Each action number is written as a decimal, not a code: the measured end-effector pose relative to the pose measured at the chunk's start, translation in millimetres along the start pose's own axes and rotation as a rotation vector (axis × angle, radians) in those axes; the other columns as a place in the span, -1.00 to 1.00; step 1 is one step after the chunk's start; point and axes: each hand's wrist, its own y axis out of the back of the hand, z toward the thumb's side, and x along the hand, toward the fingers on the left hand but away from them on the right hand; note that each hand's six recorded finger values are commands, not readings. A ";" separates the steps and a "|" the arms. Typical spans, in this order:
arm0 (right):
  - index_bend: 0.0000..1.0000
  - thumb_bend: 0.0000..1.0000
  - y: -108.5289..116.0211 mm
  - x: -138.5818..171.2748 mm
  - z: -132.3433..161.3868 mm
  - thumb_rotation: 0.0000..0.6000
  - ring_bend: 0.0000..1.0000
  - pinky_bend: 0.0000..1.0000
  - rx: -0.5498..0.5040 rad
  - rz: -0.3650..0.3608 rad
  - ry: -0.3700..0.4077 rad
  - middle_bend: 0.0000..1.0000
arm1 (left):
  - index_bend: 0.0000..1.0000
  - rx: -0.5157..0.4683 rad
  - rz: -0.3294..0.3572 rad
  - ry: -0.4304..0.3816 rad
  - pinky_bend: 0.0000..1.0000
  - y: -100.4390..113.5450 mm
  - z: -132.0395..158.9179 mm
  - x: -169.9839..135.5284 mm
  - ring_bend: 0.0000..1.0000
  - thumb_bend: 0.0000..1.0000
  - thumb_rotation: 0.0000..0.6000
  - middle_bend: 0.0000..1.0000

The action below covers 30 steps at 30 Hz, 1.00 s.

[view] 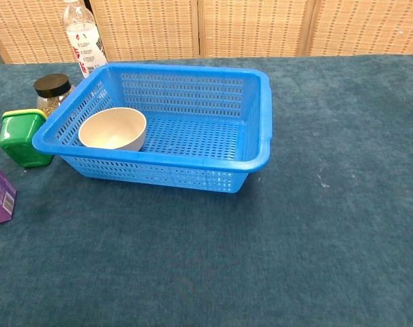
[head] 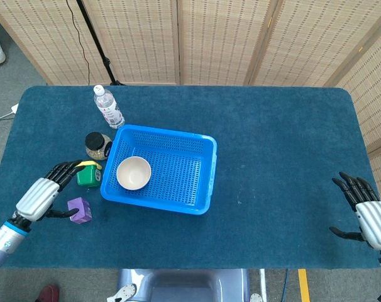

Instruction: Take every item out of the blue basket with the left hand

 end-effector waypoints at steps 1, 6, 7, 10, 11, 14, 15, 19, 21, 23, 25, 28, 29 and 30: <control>-1.00 -1.00 0.5 -0.2 -0.7 1.00 -1.00 -1.00 -0.001 -0.001 -0.002 -1.00 | -0.99 0.010 0.003 -0.014 -0.87 3.1 6.0 4.0 -1.00 -0.70 1.00 -1.00; -1.00 -1.00 0.3 -1.0 -2.4 1.00 -1.00 -1.00 -0.002 0.002 -0.005 -1.00 | -0.91 0.117 -0.027 -0.072 -0.82 8.1 38.0 39.4 -1.00 -0.66 1.00 -1.00; -1.00 -1.00 0.5 -1.2 -2.8 1.00 -1.00 -1.00 -0.003 0.002 -0.007 -1.00 | -0.88 0.146 -0.041 -0.076 -0.79 7.0 42.3 48.0 -1.00 -0.64 1.00 -1.00; -1.00 -1.00 2.0 -1.6 -4.4 1.00 -1.00 -1.00 -0.007 -0.003 -0.013 -1.00 | -0.77 0.251 -0.088 -0.075 -0.72 1.0 53.3 79.3 -1.00 -0.61 1.00 -1.00; -1.00 -1.00 2.6 -1.7 -5.0 1.00 -1.00 -1.00 -0.008 -0.005 -0.015 -1.00 | -0.75 0.279 -0.101 -0.071 -0.70 -1.4 55.9 88.9 -1.00 -0.61 1.00 -1.00; -1.00 -1.00 4.0 -1.9 -7.7 1.00 -1.00 -1.00 -0.010 -0.009 -0.025 -1.00 | -0.71 0.351 -0.140 -0.053 -0.69 -13.3 64.4 120.7 -0.99 -0.60 1.00 -1.00; -1.00 -1.00 4.4 -2.0 -8.7 1.00 -1.00 -1.00 -0.011 -0.010 -0.029 -1.00 | -0.70 0.369 -0.153 -0.046 -0.69 -19.8 67.7 132.9 -0.99 -0.60 1.00 -1.00; -1.00 -1.00 5.6 -3.1 -13.2 1.00 -1.00 -1.00 -0.013 -0.012 -0.046 -1.00 | -0.69 0.404 -0.185 -0.024 -0.69 -42.6 78.2 170.3 -0.98 -0.60 1.00 -1.00; -1.00 -1.00 6.0 -3.8 -14.2 1.00 -1.00 -1.00 -0.013 -0.014 -0.050 -1.00 | -0.69 0.429 -0.195 -0.019 -0.69 -52.7 83.0 186.8 -0.98 -0.60 1.00 -1.00; -1.00 -1.00 5.7 -4.8 -14.7 1.00 -1.00 -1.00 -0.012 -0.013 -0.054 -1.00 | -0.69 0.449 -0.205 -0.015 -0.69 -60.7 86.0 197.9 -0.98 -0.60 1.00 -1.00; -1.00 -1.00 4.8 -5.3 -14.9 1.00 -1.00 -1.00 -0.010 -0.010 -0.056 -1.00 | -0.69 0.462 -0.214 -0.005 -0.69 -68.6 87.1 207.6 -0.98 -0.59 1.00 -1.00; -1.00 -1.00 4.3 -5.9 -15.9 1.00 -1.00 -1.00 -0.007 -0.009 -0.062 -1.00 | -0.68 0.470 -0.220 0.007 -0.69 -76.9 87.8 218.8 -0.98 -0.59 1.00 -1.00; -1.00 -1.00 4.4 -6.1 -16.4 1.00 -1.00 -1.00 -0.007 -0.009 -0.065 -1.00 | -0.68 0.471 -0.221 0.010 -0.68 -79.3 87.8 222.0 -0.98 -0.59 1.00 -1.00; -1.00 -1.00 4.4 -6.2 -16.7 1.00 -1.00 -1.00 -0.007 -0.009 -0.066 -1.00 | -0.67 0.473 -0.224 0.015 -0.66 -82.6 88.0 225.9 -0.98 -0.59 1.00 -1.00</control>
